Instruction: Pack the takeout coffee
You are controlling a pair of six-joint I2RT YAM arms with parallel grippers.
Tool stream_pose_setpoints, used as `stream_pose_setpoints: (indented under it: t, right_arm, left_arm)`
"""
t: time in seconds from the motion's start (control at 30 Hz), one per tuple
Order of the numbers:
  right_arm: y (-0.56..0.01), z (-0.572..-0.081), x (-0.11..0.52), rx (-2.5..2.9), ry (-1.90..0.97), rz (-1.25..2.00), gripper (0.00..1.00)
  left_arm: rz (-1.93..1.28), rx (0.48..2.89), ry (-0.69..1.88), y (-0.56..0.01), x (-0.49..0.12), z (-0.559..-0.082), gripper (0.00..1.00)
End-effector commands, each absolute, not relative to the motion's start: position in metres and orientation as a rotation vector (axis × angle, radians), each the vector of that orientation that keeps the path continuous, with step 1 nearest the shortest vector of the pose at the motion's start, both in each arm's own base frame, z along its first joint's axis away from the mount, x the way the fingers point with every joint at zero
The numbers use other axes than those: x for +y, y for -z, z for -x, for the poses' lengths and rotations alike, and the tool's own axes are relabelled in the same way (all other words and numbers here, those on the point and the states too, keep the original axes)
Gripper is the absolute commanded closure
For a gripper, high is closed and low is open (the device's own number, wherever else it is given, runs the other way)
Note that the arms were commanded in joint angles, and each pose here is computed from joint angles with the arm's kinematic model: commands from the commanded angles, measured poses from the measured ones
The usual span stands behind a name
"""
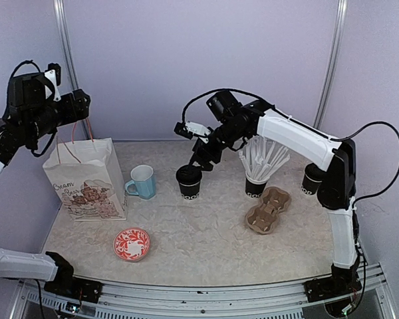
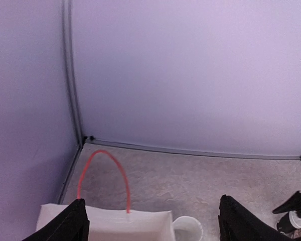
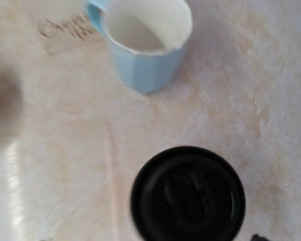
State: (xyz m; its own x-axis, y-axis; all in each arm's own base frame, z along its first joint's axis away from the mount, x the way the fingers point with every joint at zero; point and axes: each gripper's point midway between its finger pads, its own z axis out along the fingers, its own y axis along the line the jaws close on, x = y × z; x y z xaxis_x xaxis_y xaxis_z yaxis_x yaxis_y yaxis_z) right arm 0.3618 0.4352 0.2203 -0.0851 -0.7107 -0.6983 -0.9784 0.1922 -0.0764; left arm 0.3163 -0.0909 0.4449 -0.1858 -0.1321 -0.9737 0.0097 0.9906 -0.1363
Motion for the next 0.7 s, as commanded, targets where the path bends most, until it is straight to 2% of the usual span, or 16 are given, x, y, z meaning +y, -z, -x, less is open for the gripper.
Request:
stream_pose_setpoints:
  t: [0.0,0.13,0.23,0.43,0.67]
  right_arm:
    - [-0.260,-0.334,0.422,1.768,-0.608,1.595,0.16]
    - [-0.276,-0.316,0.408,1.727,-0.609,1.604,0.16]
    - [-0.280,-0.304,0.399,1.714,-0.613,1.616,0.16]
    - [-0.281,-0.289,0.385,1.696,-0.611,1.628,0.16]
    - [-0.276,-0.275,0.374,1.685,-0.620,1.632,0.16]
  left_arm:
    - [0.279,1.877,0.001,-0.411,-0.024,-0.300,0.13]
    - [0.353,1.936,-0.064,-0.384,0.019,-0.302,0.13]
    - [0.383,1.991,0.005,-0.362,0.035,-0.314,0.14]
    - [0.279,2.053,0.096,-0.341,0.027,-0.352,0.08]
    - [0.246,2.057,0.079,-0.324,0.037,-0.397,0.16]
